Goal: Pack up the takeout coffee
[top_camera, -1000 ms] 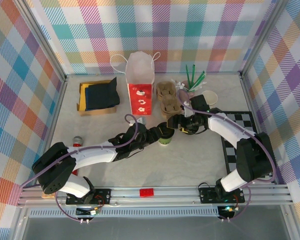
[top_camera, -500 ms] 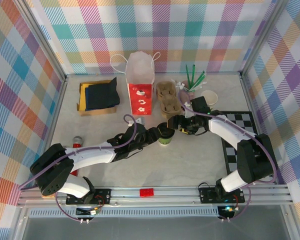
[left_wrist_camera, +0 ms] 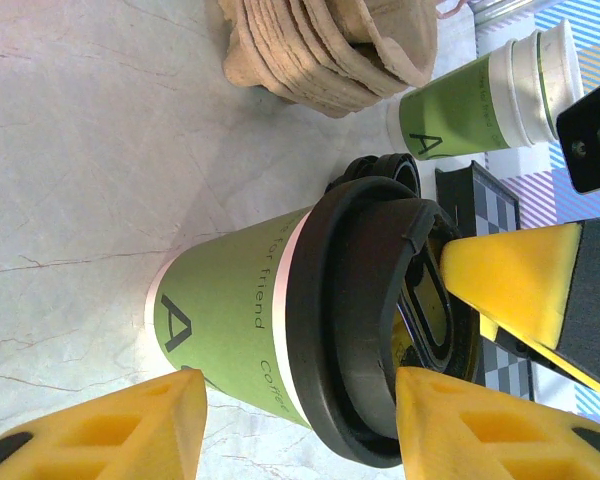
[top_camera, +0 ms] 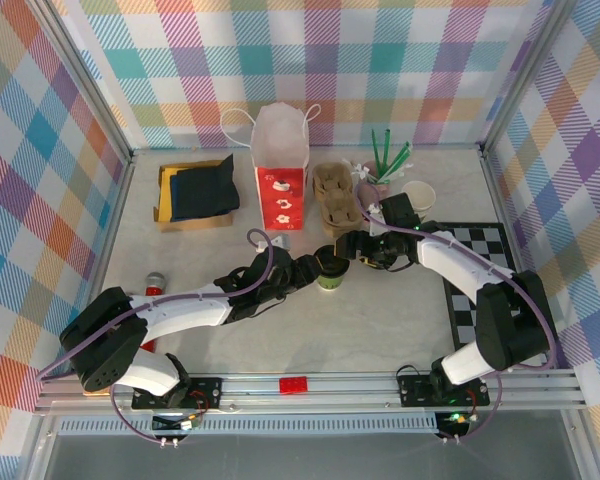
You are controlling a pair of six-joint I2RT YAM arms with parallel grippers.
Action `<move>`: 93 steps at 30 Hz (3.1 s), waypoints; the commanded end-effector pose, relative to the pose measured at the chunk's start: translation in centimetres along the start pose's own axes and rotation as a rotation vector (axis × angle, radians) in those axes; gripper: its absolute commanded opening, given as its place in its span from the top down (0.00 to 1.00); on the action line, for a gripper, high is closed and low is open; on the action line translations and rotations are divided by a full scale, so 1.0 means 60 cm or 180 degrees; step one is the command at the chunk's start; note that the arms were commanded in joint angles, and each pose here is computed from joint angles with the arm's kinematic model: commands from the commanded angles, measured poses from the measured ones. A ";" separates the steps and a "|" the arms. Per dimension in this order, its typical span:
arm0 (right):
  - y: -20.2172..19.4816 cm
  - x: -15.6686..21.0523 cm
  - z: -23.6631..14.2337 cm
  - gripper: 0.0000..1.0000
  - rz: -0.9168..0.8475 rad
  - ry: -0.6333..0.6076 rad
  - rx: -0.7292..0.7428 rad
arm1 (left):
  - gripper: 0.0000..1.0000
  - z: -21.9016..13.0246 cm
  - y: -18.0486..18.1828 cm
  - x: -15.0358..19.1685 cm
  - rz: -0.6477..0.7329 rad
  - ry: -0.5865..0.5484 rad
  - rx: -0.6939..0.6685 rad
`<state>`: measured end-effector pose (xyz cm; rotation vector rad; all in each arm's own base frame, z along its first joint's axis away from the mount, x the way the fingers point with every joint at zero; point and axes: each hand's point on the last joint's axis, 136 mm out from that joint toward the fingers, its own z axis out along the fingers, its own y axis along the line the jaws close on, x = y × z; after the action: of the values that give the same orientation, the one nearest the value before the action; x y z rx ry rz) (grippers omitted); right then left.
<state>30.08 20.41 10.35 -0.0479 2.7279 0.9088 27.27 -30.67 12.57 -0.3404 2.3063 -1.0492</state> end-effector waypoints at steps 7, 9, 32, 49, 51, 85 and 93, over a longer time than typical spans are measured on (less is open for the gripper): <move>-0.092 0.088 0.009 0.17 0.0168 0.0609 0.0953 | 0.48 -0.016 0.037 -0.003 0.0225 0.0019 -0.0403; -0.082 0.081 0.005 0.17 0.0135 0.0579 0.0937 | 0.47 -0.017 0.031 -0.006 0.0251 0.0016 -0.0387; -0.009 0.026 -0.037 0.14 -0.0133 0.0372 0.0642 | 0.41 -0.031 -0.012 -0.035 0.0440 -0.0078 -0.0357; 0.050 0.005 -0.063 0.12 -0.0310 0.0247 0.0274 | 0.39 -0.022 -0.012 -0.037 0.0574 -0.0027 -0.0473; 0.050 0.005 -0.067 0.12 -0.0304 0.0231 0.0286 | 0.39 -0.021 -0.013 -0.036 0.0600 -0.0004 -0.0479; 0.012 0.075 -0.042 0.13 -0.0131 0.0385 0.0277 | 0.39 0.015 0.009 -0.007 0.0661 0.0243 -0.0585; -0.015 0.097 -0.022 0.14 -0.0047 0.0479 0.0355 | 0.40 0.015 0.025 -0.001 0.0651 0.0260 -0.0635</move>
<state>25.41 19.86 11.45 -0.1478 2.8318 0.8277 28.16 -30.99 12.88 -0.1333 2.4206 -0.7961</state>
